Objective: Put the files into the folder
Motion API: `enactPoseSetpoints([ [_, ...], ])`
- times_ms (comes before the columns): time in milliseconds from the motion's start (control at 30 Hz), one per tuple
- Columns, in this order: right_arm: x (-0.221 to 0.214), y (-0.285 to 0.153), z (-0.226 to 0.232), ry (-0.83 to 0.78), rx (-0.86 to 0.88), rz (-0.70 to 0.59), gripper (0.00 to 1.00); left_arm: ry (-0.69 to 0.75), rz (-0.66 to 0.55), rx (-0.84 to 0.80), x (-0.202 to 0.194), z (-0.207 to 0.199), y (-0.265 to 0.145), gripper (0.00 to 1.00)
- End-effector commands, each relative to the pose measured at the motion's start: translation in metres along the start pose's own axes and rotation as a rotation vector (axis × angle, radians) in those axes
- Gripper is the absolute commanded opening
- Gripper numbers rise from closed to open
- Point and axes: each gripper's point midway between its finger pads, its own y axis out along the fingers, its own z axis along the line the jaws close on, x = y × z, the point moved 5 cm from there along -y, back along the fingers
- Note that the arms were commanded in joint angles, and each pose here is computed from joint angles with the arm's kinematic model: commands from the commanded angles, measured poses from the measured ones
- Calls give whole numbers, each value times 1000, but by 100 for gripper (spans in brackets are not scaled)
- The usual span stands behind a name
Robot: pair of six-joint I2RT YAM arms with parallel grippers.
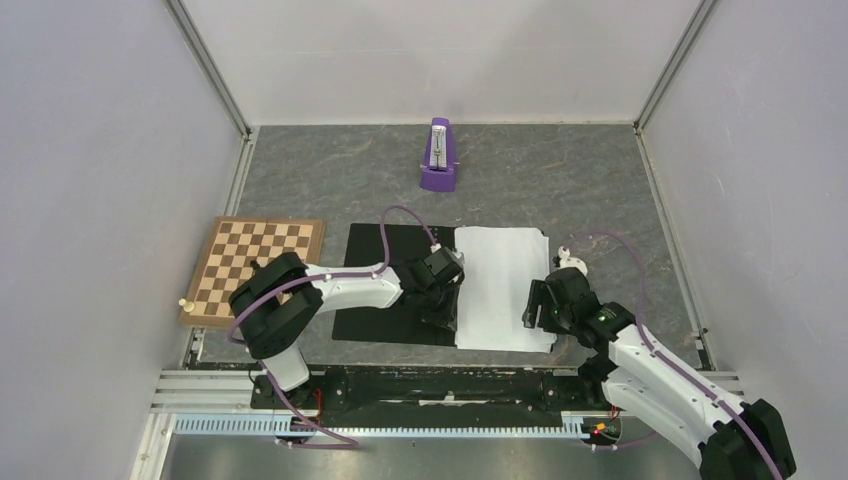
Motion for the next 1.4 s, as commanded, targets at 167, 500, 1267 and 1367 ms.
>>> enactPoseSetpoints([
  [167,7,-5,14,9,17,-14,69,0,-6,-16,2,-12,0,3],
  [500,45,-18,9,-37,-100,-139,98,16,-112,67,32,1,-31,7],
  [1267,177,61,-18,268,36,-411,67,-220,-234,122,200,64,11,6],
  [1367,177,68,-15,271,74,-397,60,-224,-226,128,203,65,18,3],
])
